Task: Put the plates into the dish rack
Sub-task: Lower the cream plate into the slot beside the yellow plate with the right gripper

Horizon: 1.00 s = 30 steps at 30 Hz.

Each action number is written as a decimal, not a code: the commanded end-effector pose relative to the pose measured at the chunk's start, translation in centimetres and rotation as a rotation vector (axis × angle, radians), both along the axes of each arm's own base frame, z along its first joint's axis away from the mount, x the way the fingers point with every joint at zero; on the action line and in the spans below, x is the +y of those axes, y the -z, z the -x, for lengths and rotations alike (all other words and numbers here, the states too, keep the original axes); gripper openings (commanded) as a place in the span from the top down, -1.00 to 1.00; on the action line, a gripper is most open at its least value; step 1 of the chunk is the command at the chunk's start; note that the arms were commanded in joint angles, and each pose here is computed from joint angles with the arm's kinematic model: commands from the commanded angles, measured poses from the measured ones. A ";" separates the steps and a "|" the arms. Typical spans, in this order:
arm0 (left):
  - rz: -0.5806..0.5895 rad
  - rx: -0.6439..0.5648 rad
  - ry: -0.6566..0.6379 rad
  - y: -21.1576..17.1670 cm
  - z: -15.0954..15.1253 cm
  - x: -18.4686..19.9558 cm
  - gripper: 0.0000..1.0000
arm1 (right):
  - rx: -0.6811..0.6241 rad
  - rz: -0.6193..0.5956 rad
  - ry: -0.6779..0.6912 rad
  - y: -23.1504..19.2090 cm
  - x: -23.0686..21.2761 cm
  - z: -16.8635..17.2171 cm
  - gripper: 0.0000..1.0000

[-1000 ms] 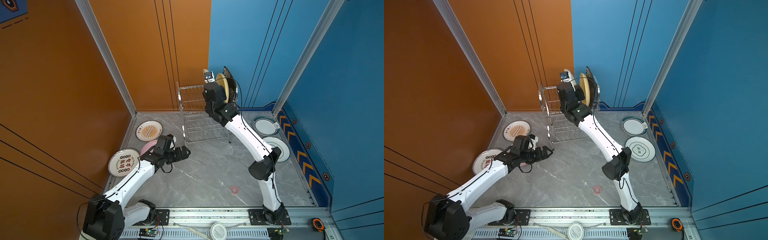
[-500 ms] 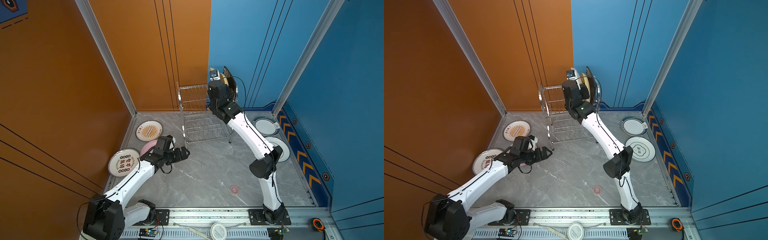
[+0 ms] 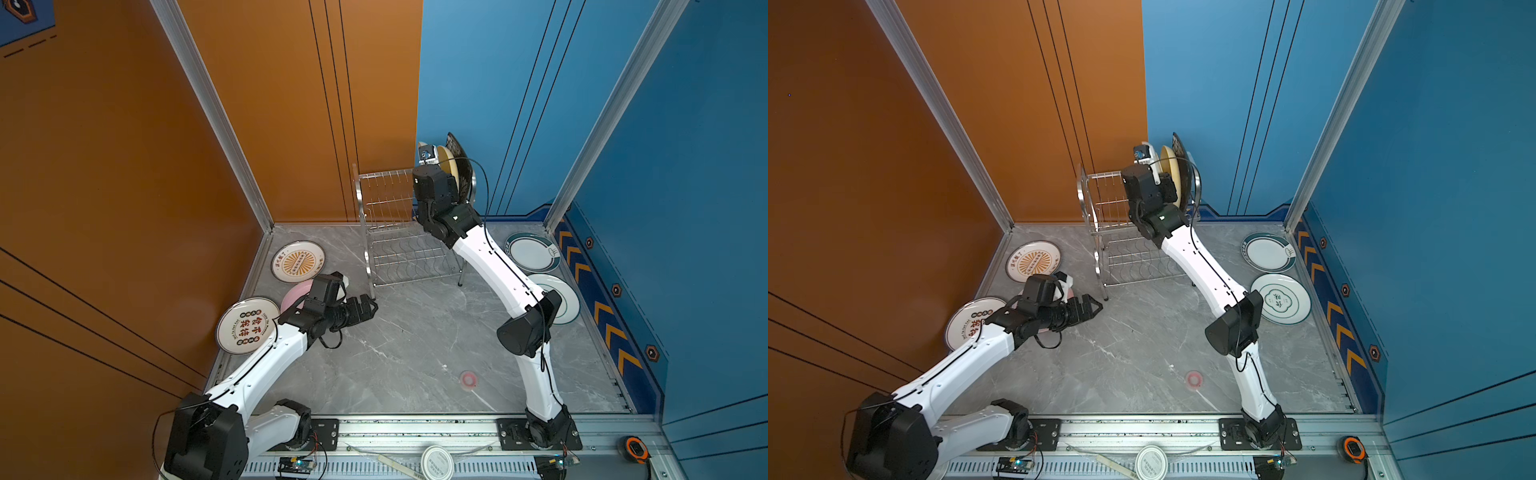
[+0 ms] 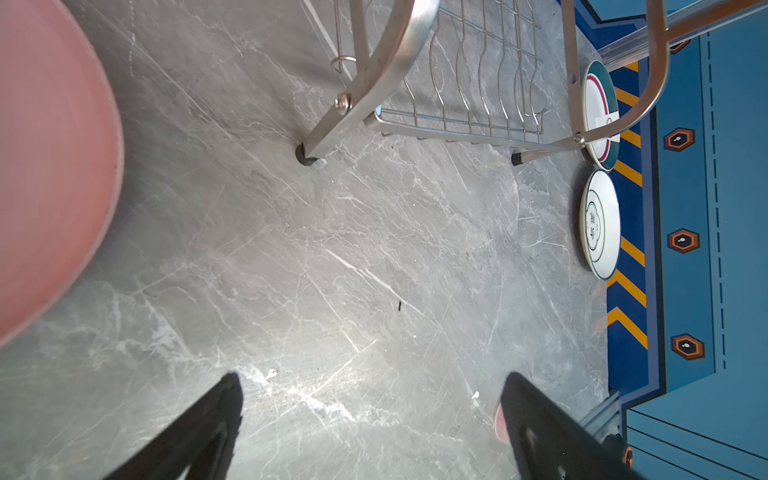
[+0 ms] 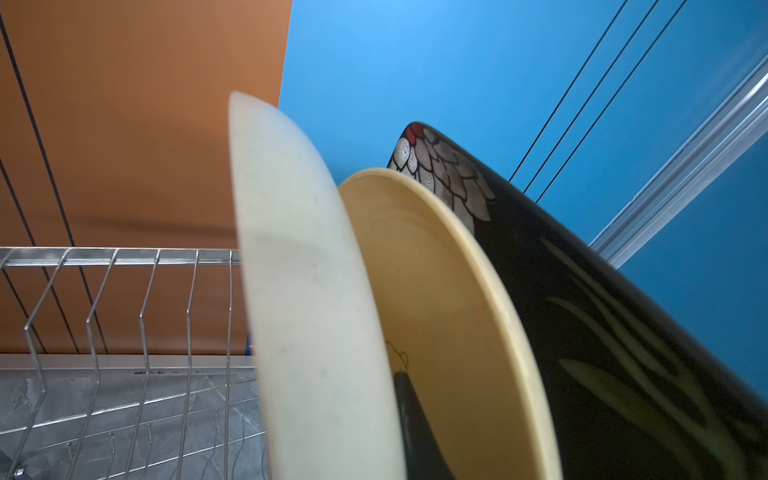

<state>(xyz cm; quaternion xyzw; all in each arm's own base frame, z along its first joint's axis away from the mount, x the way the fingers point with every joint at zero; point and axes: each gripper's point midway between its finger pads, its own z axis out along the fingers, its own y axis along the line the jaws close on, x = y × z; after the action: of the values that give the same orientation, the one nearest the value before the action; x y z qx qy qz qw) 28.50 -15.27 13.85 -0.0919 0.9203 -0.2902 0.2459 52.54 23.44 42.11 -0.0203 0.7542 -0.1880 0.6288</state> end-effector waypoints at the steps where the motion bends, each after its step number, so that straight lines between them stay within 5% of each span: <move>1: 0.018 0.008 0.003 0.1 0.5 0.1 -0.96 | 0.034 -0.019 0.016 1.7 -0.4 -0.4 1.00; 7: 0.020 0.011 0.002 0.2 0.4 0.1 -0.96 | 0.060 -0.034 0.018 2.5 -0.7 -0.5 1.00; 16: 0.020 0.011 0.000 0.1 0.3 0.1 -0.96 | 0.049 -0.038 0.020 1.6 -1.2 -0.2 0.58; 30: 0.017 0.005 -0.010 -0.1 0.1 0.2 -0.96 | 0.027 -0.071 -0.025 -0.3 -0.8 0.9 0.32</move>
<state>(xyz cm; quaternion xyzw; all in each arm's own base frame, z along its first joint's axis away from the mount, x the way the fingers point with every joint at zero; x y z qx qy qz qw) 28.59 -15.08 13.83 -0.0961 0.9198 -0.2897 0.2464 52.86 23.31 40.59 -0.0141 0.7706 -0.1657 0.6152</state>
